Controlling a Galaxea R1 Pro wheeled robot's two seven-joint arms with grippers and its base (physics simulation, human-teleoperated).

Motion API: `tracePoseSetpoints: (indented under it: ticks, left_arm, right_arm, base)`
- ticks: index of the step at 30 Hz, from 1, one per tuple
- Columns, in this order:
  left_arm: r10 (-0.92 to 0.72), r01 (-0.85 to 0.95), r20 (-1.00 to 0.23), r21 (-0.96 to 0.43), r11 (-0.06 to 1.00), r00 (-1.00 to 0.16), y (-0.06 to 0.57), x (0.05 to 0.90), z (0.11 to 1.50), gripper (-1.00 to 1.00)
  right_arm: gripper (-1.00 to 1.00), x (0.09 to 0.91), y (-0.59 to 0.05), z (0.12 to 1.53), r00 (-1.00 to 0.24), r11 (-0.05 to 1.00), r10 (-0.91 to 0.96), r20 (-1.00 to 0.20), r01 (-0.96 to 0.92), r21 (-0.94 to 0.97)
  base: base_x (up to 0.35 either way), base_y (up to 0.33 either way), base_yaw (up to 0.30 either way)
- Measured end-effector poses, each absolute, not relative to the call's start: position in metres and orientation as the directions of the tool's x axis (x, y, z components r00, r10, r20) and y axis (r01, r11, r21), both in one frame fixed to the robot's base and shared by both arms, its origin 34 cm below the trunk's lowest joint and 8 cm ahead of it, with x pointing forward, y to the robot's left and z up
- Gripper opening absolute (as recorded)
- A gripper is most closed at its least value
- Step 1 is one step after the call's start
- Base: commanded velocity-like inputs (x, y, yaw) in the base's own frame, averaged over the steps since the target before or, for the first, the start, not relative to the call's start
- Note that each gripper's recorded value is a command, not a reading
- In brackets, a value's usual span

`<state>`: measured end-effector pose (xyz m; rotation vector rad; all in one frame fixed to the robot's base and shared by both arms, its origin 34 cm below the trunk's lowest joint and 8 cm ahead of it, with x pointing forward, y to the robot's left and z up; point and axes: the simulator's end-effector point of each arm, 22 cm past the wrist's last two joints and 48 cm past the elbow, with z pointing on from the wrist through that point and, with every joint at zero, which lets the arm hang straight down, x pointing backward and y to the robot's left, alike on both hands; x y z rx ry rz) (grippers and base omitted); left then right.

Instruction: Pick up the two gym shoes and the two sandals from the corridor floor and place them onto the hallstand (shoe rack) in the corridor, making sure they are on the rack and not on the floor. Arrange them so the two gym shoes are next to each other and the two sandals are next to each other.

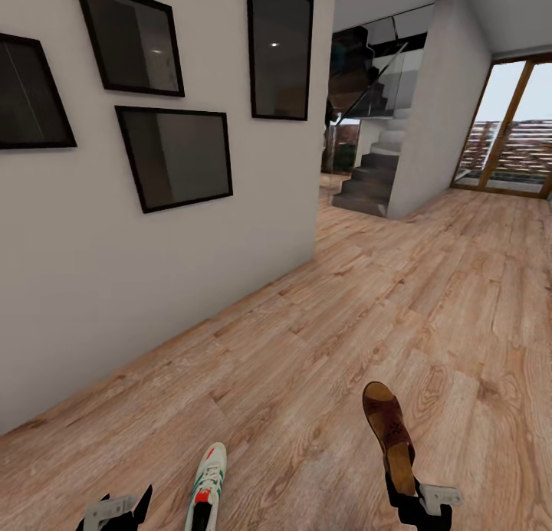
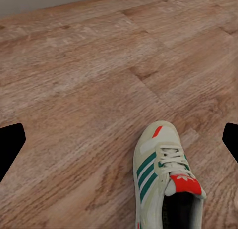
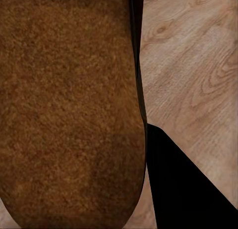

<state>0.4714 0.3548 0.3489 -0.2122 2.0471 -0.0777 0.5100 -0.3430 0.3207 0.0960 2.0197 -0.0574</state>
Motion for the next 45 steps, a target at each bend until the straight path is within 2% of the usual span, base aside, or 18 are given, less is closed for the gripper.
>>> tracePoseSetpoints:
  ticks: [18, 27, 33, 38, 45]
  left_arm:
    - [-0.182, -0.116, -0.867, -0.144, 0.983, -0.463, 0.353, 0.477, 0.348, 1.0]
    - [-0.107, -0.105, -0.852, -0.061, 0.993, -0.513, 0.349, 0.508, 0.347, 1.0]
    - [-0.069, -0.071, -0.793, -0.032, 0.997, -0.606, 0.328, 0.548, 0.34, 1.0]
    - [-0.08, -0.051, -0.768, -0.062, 0.997, -0.635, 0.308, 0.578, 0.34, 1.0]
    - [-0.053, -0.051, -0.709, -0.023, 0.998, -0.703, 0.291, 0.571, 0.313, 1.0]
  right_arm:
    - [-1.0, 0.514, -0.343, 0.324, -0.425, 0.996, 0.043, -0.904, 0.094, 0.004]
    - [-1.0, 0.568, -0.335, 0.369, -0.31, 0.997, 0.049, -0.949, 0.064, 0.031]
    - [-1.0, 0.61, -0.335, 0.391, -0.374, 0.997, 0.071, -0.925, 0.033, 0.064]
    - [-1.0, 0.641, -0.318, 0.421, -0.41, 0.995, 0.085, -0.908, -0.013, 0.098]
    - [-1.0, 0.66, -0.315, 0.455, -0.415, 0.994, 0.069, -0.907, -0.051, 0.099]
  base:
    - [0.0, 0.0, 0.0]
    - [0.0, 0.0, 0.0]
    - [0.0, 0.0, 0.0]
    - [0.0, 0.0, 0.0]
    - [0.0, 0.0, 0.0]
